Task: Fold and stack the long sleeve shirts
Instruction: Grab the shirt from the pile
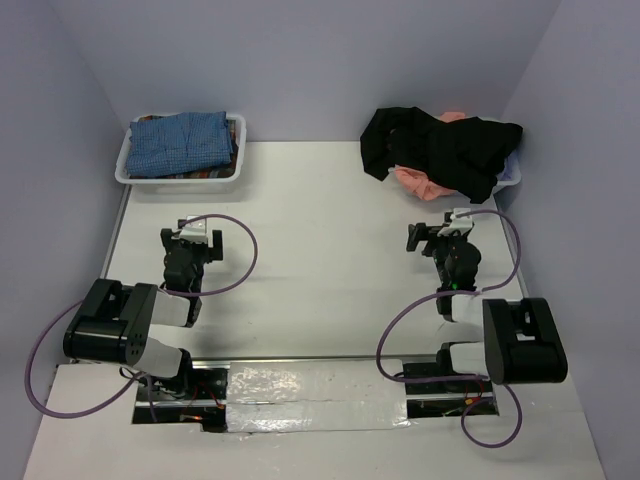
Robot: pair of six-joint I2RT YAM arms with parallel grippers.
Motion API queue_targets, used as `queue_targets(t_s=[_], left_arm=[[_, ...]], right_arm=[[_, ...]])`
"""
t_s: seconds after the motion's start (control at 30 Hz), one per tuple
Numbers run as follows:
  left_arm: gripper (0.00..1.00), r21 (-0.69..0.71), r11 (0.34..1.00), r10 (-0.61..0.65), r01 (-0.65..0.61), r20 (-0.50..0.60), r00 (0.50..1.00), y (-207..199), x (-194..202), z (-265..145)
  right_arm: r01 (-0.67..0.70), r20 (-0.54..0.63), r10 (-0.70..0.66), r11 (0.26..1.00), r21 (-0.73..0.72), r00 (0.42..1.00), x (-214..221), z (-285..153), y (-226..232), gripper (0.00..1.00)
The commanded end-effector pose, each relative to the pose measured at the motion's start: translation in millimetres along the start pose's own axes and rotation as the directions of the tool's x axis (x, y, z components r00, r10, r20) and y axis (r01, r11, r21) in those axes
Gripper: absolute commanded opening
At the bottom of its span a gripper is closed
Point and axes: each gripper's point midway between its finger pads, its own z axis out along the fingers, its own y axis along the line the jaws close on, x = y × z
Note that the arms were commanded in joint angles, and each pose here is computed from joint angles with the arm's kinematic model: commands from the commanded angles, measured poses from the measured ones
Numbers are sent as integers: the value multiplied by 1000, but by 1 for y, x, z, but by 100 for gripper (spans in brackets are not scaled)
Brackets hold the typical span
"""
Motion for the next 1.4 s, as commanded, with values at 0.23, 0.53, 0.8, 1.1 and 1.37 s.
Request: queue_targets(t_s=[0.23, 0.53, 0.8, 1.1, 1.37], left_arm=[[99, 0, 1000, -10, 10, 117, 993, 2, -36, 0], [100, 484, 785, 424, -387, 34, 905, -75, -134, 41], [99, 350, 851, 434, -391, -51, 900, -54, -169, 68], [99, 412, 845, 421, -341, -121, 899, -61, -137, 49], [99, 412, 837, 441, -360, -118, 890, -61, -131, 49]], right_arm=[[-123, 9, 124, 992, -36, 992, -159, -4, 22, 70], [-287, -88, 304, 942, 173, 948, -223, 27, -31, 100], [-165, -309, 355, 848, 503, 882, -174, 113, -116, 100], [-182, -430, 387, 878, 443, 816, -114, 162, -108, 91], [-235, -465, 365, 920, 314, 807, -109, 166, -75, 23]])
